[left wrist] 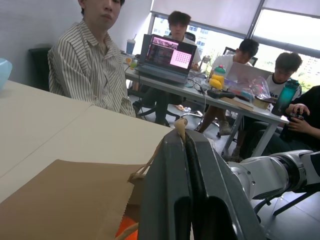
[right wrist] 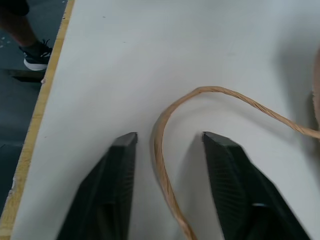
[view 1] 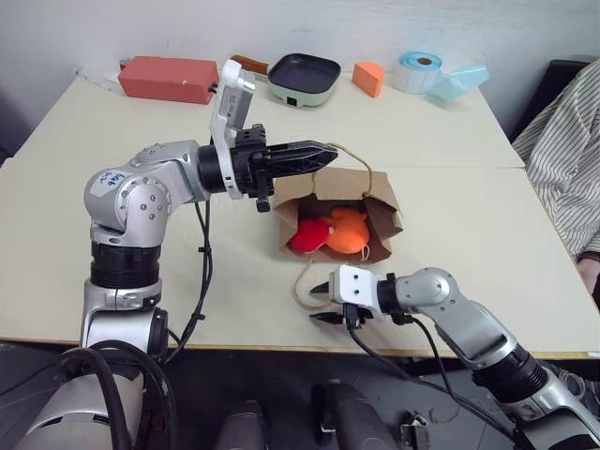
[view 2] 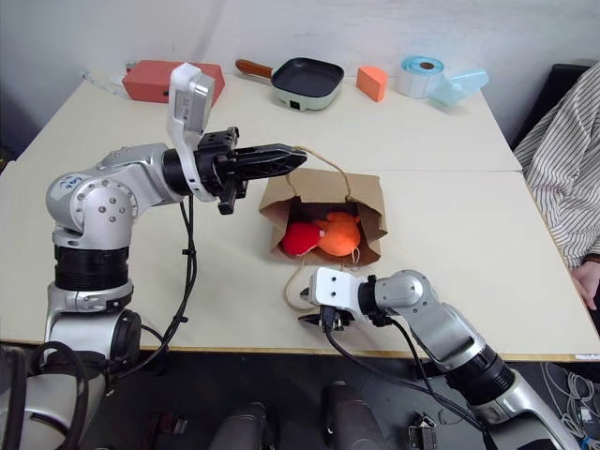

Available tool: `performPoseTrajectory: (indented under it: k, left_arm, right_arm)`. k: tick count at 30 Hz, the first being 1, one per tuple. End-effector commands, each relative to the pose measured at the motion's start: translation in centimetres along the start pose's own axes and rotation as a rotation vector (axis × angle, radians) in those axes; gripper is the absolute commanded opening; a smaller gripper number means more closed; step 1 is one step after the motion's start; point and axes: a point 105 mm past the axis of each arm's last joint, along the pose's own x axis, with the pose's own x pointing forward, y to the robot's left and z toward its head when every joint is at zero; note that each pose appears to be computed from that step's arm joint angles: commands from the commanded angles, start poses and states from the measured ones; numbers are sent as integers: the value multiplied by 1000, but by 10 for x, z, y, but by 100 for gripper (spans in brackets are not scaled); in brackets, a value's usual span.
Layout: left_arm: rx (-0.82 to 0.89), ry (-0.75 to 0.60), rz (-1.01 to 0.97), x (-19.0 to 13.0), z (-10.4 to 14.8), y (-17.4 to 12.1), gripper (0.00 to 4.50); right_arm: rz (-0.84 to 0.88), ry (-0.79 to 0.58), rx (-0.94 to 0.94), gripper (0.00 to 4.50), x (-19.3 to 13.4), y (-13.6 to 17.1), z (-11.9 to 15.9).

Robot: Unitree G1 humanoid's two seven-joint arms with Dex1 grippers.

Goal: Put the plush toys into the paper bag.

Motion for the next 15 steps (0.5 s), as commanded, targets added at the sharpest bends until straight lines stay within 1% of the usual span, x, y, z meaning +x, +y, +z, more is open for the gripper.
performPoseTrajectory:
  k: [1,3,4,5,7,12,15]
  left_arm:
    - [44,-28,0,-5,12,-5,0]
    - [44,-30,6,-5,12,-4,0]
    - [43,-30,10,-6,12,-3,0]
    - [44,-30,12,-6,12,-2,0]
    - [45,-29,18,-7,11,-1,0]
    - [62,-74,35,-12,25,3,0]
    - [73,-113,47,-14,35,6,0]
  right_arm:
    - [18,34,-34,80,-3,3,-7]
    - [22,17,-45,12,-7,3,-2]
    - [26,-1,-53,6,-11,2,2]
    - [29,-13,-57,6,-13,1,6]
    - [49,-81,-40,6,-25,0,20]
    - [117,-363,48,6,-87,-8,92]
    - [121,-460,49,6,-118,-17,129]
